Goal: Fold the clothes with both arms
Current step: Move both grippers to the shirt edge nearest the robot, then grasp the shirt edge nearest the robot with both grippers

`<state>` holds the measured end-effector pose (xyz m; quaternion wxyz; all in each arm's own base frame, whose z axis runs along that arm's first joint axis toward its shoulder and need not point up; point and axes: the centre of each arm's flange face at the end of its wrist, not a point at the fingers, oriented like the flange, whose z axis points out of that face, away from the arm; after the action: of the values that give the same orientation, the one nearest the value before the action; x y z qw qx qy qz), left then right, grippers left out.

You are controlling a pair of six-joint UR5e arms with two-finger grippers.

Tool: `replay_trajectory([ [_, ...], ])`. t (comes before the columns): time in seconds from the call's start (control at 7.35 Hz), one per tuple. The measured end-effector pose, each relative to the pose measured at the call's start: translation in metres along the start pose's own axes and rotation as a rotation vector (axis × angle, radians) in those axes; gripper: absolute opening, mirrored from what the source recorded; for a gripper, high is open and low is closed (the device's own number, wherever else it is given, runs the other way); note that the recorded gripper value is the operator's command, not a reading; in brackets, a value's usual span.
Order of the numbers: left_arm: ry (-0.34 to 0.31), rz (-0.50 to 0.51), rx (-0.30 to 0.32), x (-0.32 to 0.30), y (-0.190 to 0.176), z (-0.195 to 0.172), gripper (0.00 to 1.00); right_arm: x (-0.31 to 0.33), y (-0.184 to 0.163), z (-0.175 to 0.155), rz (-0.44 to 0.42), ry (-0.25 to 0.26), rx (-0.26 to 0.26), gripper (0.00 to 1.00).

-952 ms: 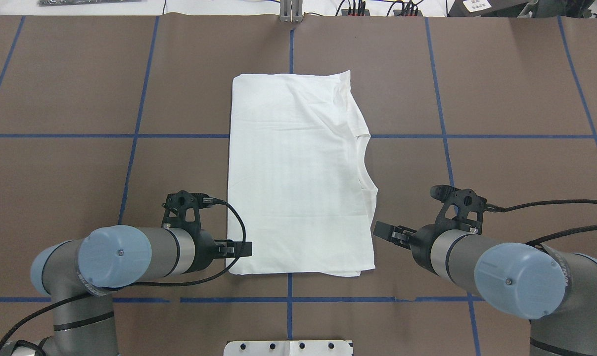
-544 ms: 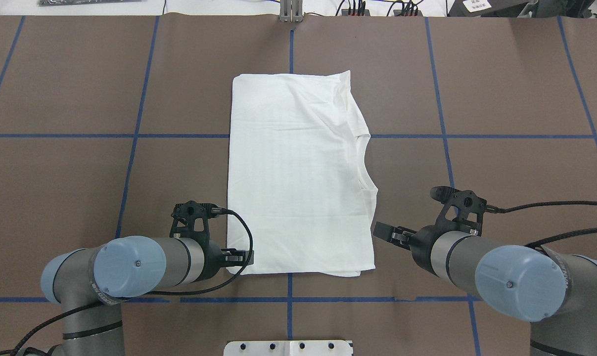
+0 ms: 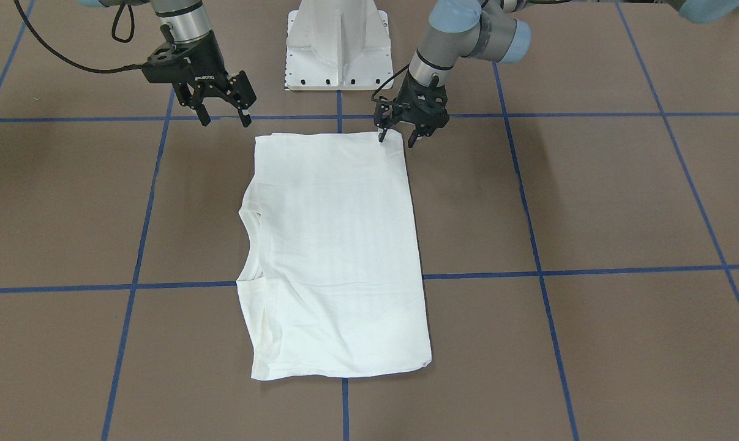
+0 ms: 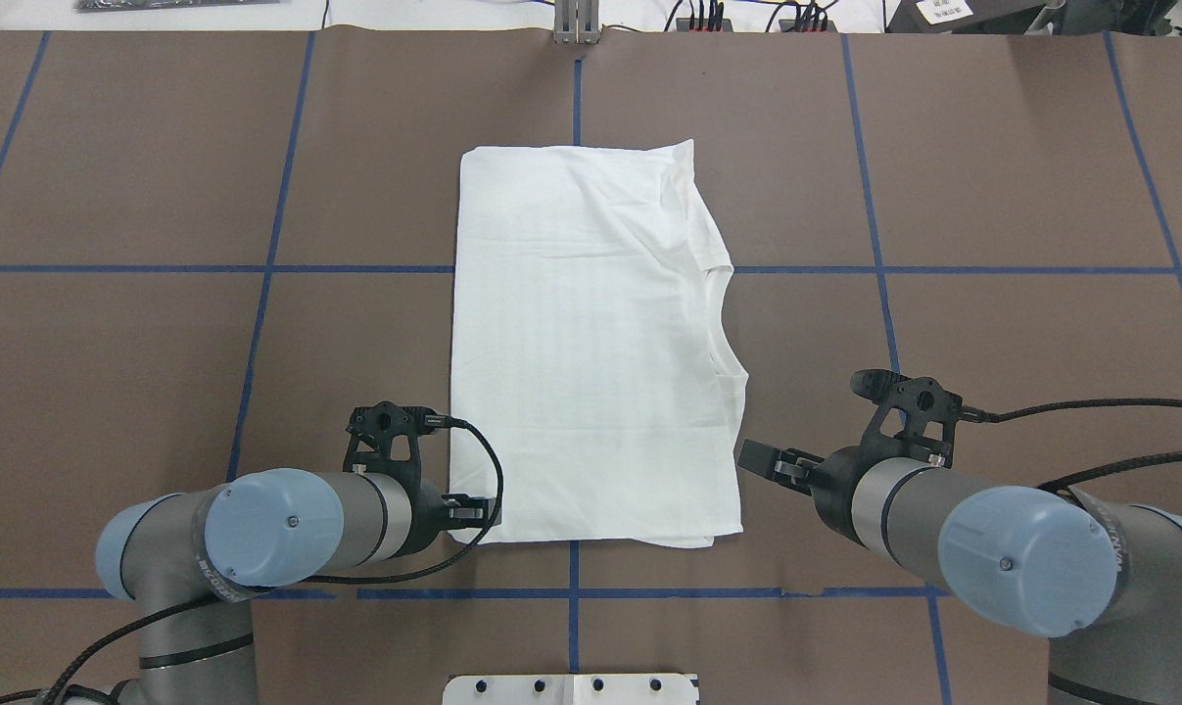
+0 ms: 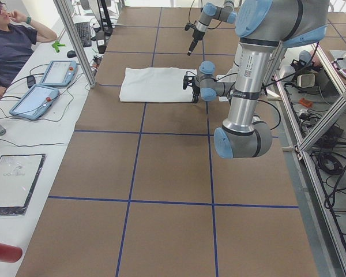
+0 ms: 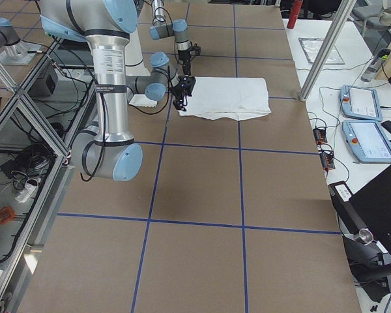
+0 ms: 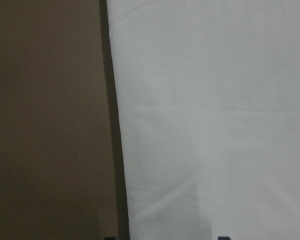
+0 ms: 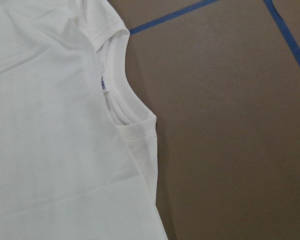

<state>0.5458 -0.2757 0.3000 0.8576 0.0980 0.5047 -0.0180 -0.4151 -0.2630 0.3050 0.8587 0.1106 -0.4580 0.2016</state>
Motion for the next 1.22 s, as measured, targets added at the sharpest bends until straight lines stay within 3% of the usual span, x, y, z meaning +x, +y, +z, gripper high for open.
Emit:
replay_trajectory([
  [0.14, -0.002, 0.002, -0.004, 0.0, 0.003, 0.002, 0.66, 0.001, 0.0, 0.0, 0.0, 0.002, 0.0, 1.0],
  [0.27, -0.002, 0.005, -0.01, 0.002, 0.007, 0.004, 0.54, 0.001, 0.0, 0.001, 0.0, 0.003, 0.0, 1.0],
  [0.54, 0.001, 0.009, -0.023, 0.006, 0.015, 0.006, 0.0, 0.002, 0.0, 0.001, -0.001, 0.005, 0.0, 1.0],
  [1.09, 0.015, -0.033, -0.017, 0.01, 0.012, -0.001, 0.0, 0.001, 0.002, 0.002, 0.015, 0.008, -0.001, 0.95],
  [1.22, 0.023, -0.036, -0.012, 0.011, 0.009, -0.006, 0.0, 0.0, 0.003, 0.002, 0.076, 0.01, -0.004, 0.9],
])
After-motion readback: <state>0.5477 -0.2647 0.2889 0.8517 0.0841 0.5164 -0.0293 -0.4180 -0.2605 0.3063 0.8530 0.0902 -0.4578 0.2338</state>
